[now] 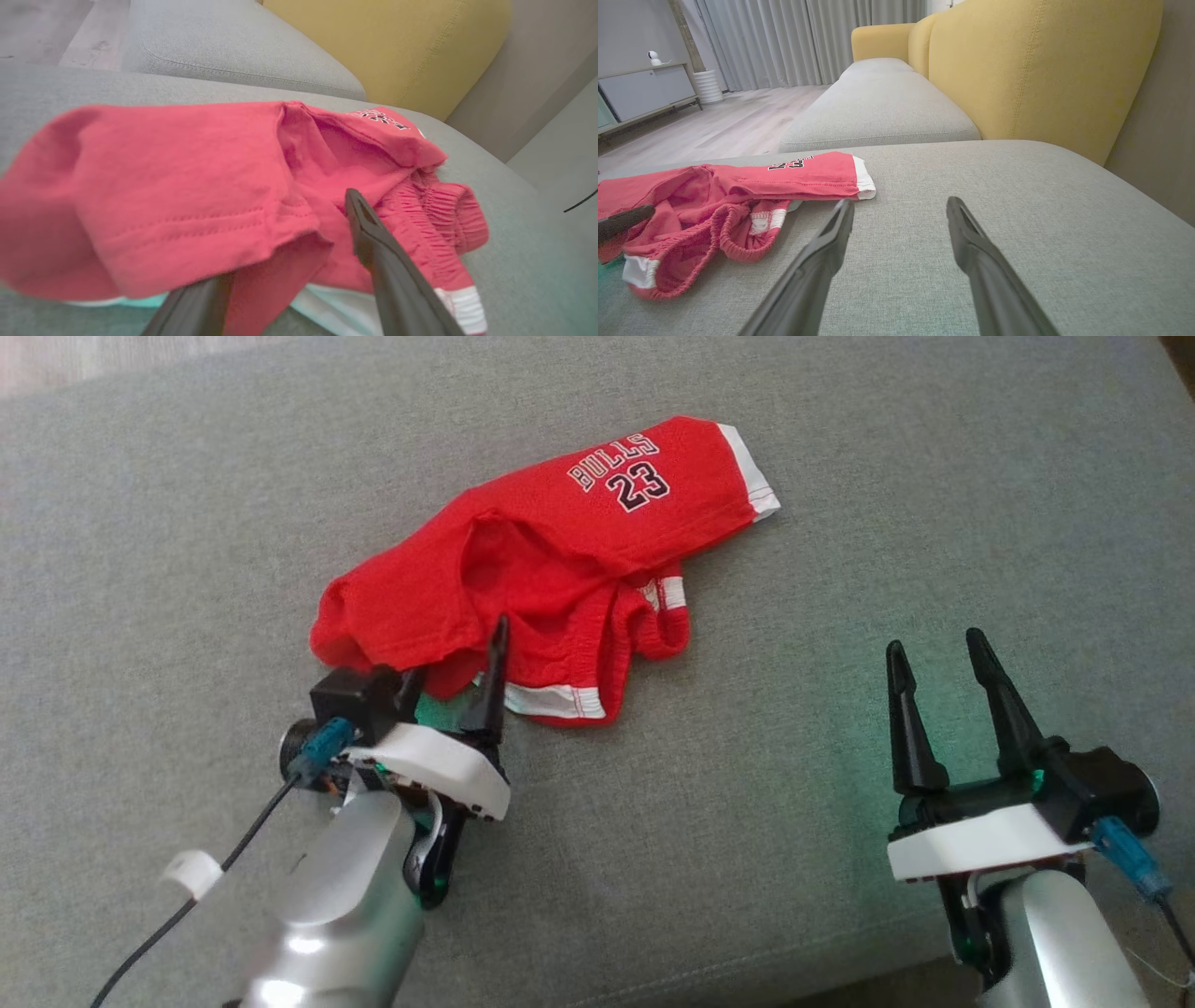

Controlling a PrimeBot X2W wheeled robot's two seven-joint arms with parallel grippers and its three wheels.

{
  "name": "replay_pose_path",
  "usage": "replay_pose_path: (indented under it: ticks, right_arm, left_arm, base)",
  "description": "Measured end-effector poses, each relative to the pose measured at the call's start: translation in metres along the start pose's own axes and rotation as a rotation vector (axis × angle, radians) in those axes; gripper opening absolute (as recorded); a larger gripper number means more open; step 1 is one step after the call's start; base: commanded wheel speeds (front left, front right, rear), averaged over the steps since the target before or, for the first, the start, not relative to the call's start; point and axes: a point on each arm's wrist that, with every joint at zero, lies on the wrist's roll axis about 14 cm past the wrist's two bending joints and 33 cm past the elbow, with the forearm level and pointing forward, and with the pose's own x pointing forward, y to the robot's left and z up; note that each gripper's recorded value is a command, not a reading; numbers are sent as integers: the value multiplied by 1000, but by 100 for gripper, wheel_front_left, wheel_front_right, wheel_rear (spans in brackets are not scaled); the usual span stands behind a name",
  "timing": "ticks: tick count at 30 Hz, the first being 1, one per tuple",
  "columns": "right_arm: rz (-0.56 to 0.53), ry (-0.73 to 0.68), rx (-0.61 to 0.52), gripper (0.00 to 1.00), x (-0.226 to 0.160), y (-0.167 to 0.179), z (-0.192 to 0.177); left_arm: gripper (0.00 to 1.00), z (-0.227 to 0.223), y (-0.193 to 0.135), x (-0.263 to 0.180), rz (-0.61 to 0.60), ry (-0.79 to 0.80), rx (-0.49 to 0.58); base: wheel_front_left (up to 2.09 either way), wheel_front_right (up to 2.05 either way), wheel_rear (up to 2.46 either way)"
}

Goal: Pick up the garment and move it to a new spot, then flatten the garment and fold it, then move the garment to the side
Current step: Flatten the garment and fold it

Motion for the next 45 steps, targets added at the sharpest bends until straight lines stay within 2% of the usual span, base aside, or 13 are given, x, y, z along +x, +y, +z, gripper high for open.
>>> replay_pose_path:
  ticks: [1,2,3,7,11,15,18,24,34,35,36,41,45]
  right_arm:
    - [-1,-1,2,100,0,0,0]
    - [-4,-2,7,100,-1,-1,0]
    - [-5,-2,8,100,-1,-1,1]
    - [-5,-8,9,100,0,-1,2]
    - [10,-17,12,100,3,3,5]
    - [40,-25,17,100,7,13,7]
    - [54,-25,21,100,8,18,7]
    - [69,-16,29,100,8,23,4]
    - [41,4,23,100,8,14,-3]
    - [40,3,23,100,8,14,-2]
    - [38,2,23,100,9,13,-2]
    - [48,-8,26,100,9,16,1]
    - [75,-28,31,100,9,25,8]
  left_arm:
    - [69,0,2,1,12,3,9]
    - [19,1,4,2,20,1,17]
    - [0,3,3,3,18,-5,23]
    - [0,13,1,2,11,-35,51]
    - [0,47,-5,-1,-2,-141,74]
    - [0,74,3,-11,28,-223,111]
    - [0,81,17,-18,61,-236,132]
    - [0,82,75,-26,184,-169,197]
    - [0,69,140,-27,323,-60,193]
    - [37,67,143,-30,335,-50,192]
    - [100,66,147,-32,345,-43,194]
    - [100,81,150,-41,366,-100,200]
    - [100,96,137,-53,344,-164,185]
  base:
    - [0,0,0]
    - [0,0,0]
    - [0,0,0]
    - [0,0,0]
    - [0,0,0]
    - [0,0,0]
    - [0,0,0]
    - [0,0,0]
    - [0,0,0]
    - [0,0,0]
    - [0,0,0]
    - [0,0,0]
    - [0,0,0]
